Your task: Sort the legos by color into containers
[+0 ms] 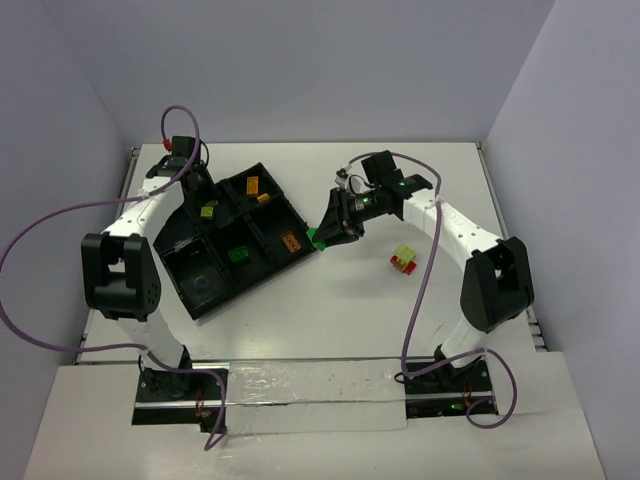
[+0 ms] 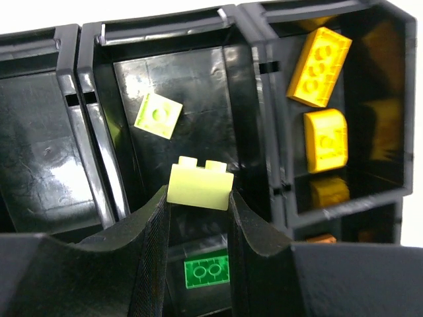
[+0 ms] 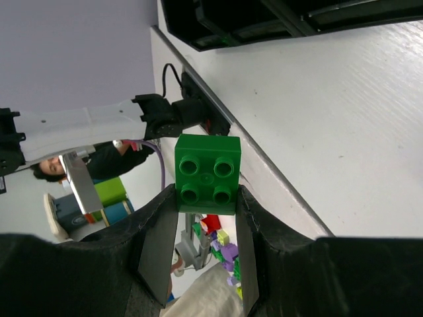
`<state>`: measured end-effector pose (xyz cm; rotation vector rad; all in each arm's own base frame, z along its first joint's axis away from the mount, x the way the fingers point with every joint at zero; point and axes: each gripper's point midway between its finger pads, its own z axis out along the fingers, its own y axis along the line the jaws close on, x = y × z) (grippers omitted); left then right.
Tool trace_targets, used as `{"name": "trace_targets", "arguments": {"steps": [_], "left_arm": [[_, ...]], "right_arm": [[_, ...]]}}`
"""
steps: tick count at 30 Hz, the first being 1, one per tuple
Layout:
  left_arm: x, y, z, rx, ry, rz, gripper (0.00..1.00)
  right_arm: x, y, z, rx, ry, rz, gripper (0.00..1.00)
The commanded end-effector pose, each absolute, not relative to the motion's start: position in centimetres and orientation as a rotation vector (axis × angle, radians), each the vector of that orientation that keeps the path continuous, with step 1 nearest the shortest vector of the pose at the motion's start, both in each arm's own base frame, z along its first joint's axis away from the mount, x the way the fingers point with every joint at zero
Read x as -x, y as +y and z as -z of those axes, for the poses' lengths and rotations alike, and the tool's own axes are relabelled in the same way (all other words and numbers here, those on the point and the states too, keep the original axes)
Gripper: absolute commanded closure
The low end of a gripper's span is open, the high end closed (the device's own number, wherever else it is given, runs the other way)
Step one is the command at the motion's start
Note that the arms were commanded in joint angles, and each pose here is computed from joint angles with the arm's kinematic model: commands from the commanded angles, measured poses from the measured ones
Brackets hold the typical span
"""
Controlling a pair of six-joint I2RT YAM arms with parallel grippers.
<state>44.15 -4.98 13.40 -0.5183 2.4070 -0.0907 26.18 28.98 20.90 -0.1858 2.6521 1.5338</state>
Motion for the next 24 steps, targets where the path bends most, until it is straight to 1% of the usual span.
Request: {"name": "trace_targets", "arguments": {"steps": [1,5,18,22,24], "left_arm": [[-46.6,-4.4,-14.0,0.546,2.354,0.099,1.0],[-47.4,-4.5,-12.5,0.553,2.382,0.1,1.0],[-48.5,-4.4,-10.7,0.572,2.408,0.071,0.99],[-48.4,-4.2,-10.8,0.567,2.409,0.066,0.95],[-48.3,-4.3,-10.8,0.558,2.414,0.063,0.78]], "right_arm": [[-26.9,29.6,-22.4,0.259,2.612,-1.529,0.92],[-27.3,29.8,-22.0,0.264,2.633,-1.526,0.92],[-27.2,29.8,-21.5,0.274,2.652,-1.514,0.92],[-27.1,29.7,-21.4,0.269,2.656,-1.513,0.92],[-27.0,29.8,-21.4,0.272,2.656,-1.51,0.92]]}}
